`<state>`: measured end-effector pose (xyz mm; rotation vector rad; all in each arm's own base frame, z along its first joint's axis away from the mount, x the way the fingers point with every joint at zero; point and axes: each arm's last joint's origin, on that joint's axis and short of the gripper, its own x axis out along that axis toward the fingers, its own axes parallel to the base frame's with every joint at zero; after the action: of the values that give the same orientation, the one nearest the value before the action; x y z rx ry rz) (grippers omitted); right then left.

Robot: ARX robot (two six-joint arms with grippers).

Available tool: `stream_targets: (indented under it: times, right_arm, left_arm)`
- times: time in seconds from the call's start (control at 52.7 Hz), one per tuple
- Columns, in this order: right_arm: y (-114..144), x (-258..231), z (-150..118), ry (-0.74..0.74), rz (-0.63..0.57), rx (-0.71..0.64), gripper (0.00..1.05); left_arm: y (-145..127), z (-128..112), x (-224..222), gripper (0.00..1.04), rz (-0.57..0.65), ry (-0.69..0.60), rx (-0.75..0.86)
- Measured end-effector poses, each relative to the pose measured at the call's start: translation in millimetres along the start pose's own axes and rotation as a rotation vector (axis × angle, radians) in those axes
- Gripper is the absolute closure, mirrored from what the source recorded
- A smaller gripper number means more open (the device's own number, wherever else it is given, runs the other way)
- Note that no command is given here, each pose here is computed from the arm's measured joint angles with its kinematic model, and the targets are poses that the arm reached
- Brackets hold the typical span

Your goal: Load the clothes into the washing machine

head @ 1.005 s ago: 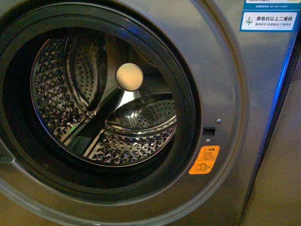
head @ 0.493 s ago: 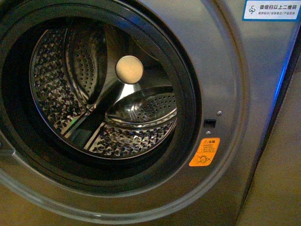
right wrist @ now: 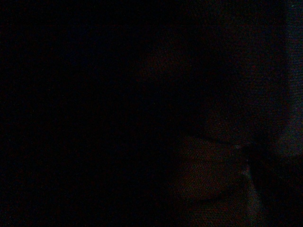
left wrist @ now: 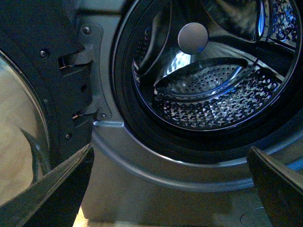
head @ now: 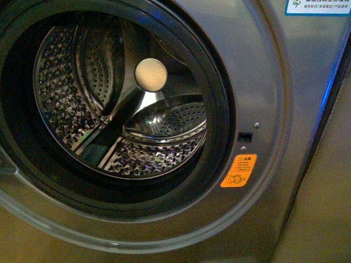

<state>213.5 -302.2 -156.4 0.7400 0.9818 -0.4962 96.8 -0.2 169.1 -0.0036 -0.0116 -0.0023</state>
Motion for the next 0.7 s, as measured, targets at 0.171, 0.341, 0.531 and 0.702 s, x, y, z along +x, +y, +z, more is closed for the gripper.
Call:
stream_targets:
  times: [0.171, 0.341, 0.531, 0.702]
  right_arm:
    - [-7.1, 3.5, -1.0, 0.0, -0.002, 0.01, 0.07]
    - [-14.6, 6.4, -3.1, 0.003, -0.009, 0.01, 0.07]
    - [-18.3, 6.1, -3.2, -0.005, -0.024, 0.0, 0.14]
    - [-21.7, 3.0, -6.4, -0.051, -0.067, -0.012, 0.43]
  left_arm:
    - [0.0, 0.0, 0.0, 0.07, 0.0, 0.0, 0.0]
    - [0.0, 0.0, 0.0, 0.07, 0.0, 0.0, 0.0]
    - [0.0, 0.0, 0.0, 0.07, 0.0, 0.0, 0.0]
    - [0.0, 0.0, 0.0, 0.07, 0.0, 0.0, 0.0]
